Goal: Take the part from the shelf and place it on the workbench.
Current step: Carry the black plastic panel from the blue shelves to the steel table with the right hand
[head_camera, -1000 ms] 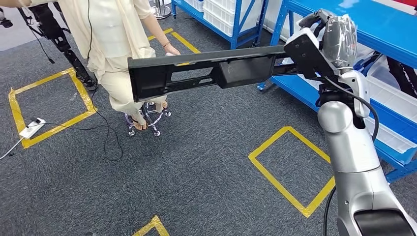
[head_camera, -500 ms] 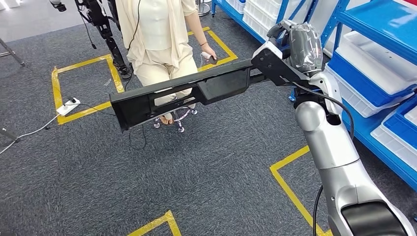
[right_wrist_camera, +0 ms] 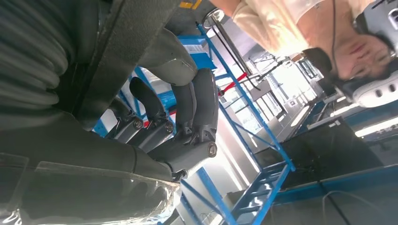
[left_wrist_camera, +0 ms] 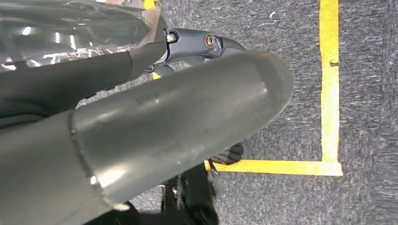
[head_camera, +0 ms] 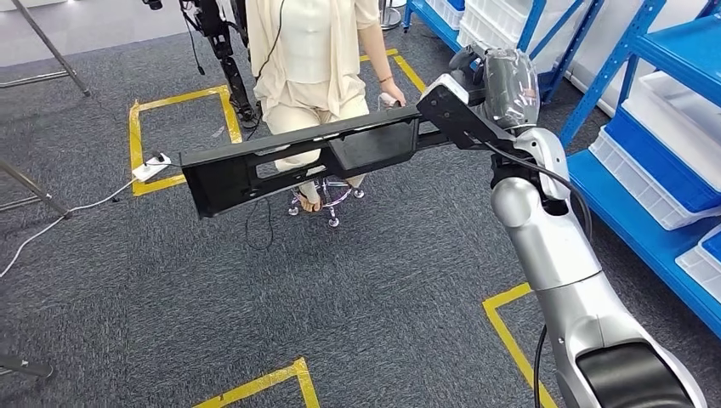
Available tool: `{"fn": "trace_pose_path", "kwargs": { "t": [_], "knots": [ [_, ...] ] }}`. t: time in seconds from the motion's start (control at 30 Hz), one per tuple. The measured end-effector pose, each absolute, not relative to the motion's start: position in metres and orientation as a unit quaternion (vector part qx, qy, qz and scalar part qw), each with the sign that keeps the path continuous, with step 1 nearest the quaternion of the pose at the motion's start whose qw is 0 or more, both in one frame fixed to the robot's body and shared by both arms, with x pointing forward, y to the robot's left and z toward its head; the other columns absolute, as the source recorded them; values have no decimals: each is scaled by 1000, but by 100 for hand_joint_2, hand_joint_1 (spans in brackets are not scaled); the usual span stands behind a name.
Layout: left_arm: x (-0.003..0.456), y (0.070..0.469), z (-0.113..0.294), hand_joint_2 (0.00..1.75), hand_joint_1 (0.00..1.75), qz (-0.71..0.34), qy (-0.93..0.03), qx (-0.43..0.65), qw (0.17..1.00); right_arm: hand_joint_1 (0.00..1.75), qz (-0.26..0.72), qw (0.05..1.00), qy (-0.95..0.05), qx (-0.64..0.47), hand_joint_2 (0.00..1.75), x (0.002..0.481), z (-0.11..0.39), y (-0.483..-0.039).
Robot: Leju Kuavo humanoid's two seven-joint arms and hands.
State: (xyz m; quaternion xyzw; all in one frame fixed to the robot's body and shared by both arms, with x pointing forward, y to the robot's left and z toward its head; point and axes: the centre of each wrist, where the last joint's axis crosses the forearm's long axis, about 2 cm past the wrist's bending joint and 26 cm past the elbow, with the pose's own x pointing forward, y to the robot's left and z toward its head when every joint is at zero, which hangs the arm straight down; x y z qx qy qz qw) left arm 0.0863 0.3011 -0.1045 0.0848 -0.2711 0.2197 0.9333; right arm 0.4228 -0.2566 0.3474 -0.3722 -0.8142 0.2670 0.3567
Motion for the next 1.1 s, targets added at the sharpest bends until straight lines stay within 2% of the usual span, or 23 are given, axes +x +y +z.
{"fn": "trace_pose_path", "kwargs": {
  "t": [0.5,0.9,1.1],
  "knots": [
    [97,298,-102,0,0,211,-278,70,934,175,265,372,-798,-392,175,415,331,-277],
    [105,291,-101,0,0,220,-332,4,917,175,261,377,-798,-393,175,406,323,-289],
    [111,289,-99,0,0,223,-331,5,917,175,258,372,-803,-386,175,406,325,-294]
  ]
}}
